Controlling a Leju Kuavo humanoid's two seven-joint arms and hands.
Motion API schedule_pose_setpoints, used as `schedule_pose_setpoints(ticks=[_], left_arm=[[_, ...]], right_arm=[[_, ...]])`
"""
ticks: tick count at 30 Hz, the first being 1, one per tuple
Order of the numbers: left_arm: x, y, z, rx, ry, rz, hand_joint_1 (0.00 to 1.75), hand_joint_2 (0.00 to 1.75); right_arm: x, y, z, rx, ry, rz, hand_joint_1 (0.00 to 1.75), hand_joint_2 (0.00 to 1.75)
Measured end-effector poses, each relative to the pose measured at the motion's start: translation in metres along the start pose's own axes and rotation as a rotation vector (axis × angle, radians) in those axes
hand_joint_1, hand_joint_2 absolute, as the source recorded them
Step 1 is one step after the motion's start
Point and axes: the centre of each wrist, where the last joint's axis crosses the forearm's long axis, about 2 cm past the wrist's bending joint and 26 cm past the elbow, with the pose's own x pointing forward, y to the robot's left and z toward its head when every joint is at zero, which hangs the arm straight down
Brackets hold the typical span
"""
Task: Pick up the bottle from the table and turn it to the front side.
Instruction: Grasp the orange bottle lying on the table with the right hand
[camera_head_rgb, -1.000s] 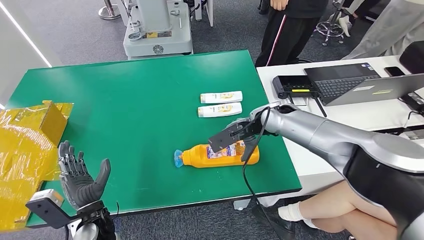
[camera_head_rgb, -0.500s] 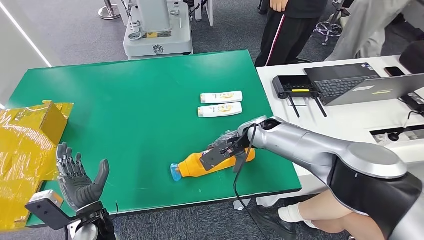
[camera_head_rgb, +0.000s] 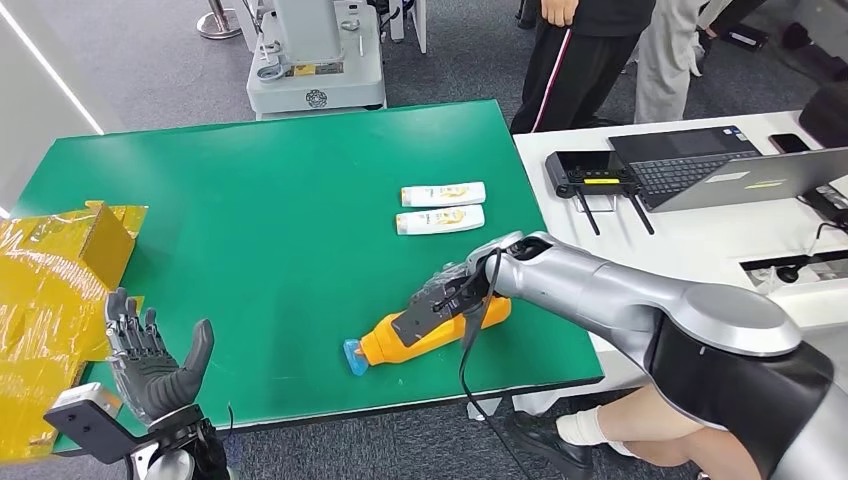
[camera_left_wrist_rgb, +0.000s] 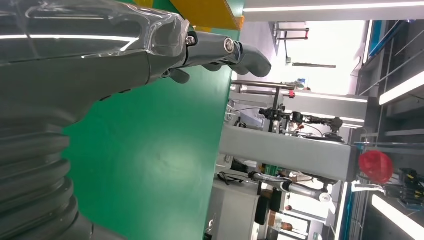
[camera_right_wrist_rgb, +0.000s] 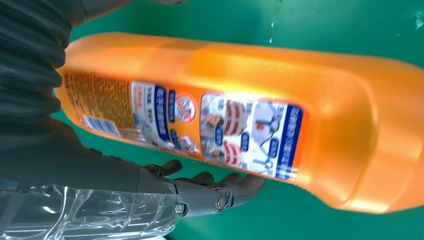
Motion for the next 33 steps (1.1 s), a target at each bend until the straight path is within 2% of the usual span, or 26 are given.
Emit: schedule_pose_setpoints(ticks=[10,19,25,33], left_arm=[[0.0,0.0,0.0,0.02,0.003,0.003,0.0,1.75],[0.001,0.0,-0.001,0.019,0.0,0.008,0.0,1.75],[0.001,0.0,0.0,0.014,0.0,0.012,0.0,1.75],[0.001,0.001,0.002,0.012,0.002,0.011,0.0,1.75]], right_arm=[[0.0,-0.022,0.014,-0.07,0.065,0.046,0.0,1.75],[-0.014,-0.042,0.039,-0.08,0.157,0.085,0.0,1.75],[-0.026,-0.038,0.043,-0.061,0.165,0.065,0.0,1.75],[-0.035,-0.017,0.033,-0.016,0.151,0.053,0.0,1.75]])
